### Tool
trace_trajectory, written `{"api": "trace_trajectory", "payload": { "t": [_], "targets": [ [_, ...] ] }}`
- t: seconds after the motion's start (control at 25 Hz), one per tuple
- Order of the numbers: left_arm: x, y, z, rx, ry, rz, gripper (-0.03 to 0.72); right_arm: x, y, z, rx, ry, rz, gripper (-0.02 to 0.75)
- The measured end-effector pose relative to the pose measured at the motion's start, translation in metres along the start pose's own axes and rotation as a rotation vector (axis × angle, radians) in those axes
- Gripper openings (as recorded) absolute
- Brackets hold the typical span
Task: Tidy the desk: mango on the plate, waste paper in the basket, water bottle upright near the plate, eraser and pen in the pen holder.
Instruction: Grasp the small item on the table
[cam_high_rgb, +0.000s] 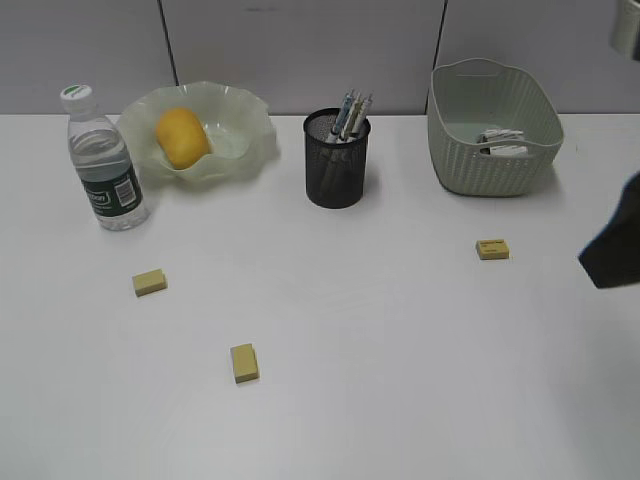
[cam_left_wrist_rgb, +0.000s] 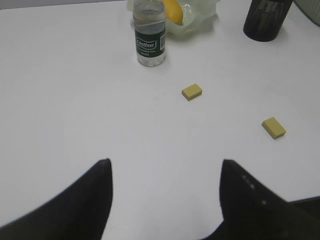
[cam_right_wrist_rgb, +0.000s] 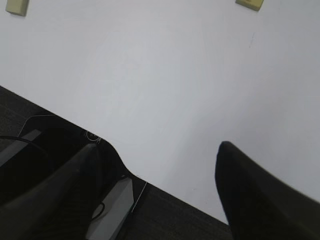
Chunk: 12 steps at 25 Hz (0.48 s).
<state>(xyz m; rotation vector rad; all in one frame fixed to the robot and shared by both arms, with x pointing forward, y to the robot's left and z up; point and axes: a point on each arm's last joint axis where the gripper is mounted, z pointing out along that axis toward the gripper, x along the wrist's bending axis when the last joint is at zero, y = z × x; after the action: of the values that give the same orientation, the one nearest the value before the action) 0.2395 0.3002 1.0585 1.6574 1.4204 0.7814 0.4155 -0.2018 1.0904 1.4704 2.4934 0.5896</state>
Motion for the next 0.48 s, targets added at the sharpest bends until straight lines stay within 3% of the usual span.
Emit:
{"api": "trace_trajectory", "payload": {
  "t": [0.48],
  "targets": [
    [0.000, 0.000, 0.000, 0.000, -0.001, 0.000, 0.494, 0.003, -0.104, -0.030, -0.264, -0.008, -0.002, 0.564]
  ]
}}
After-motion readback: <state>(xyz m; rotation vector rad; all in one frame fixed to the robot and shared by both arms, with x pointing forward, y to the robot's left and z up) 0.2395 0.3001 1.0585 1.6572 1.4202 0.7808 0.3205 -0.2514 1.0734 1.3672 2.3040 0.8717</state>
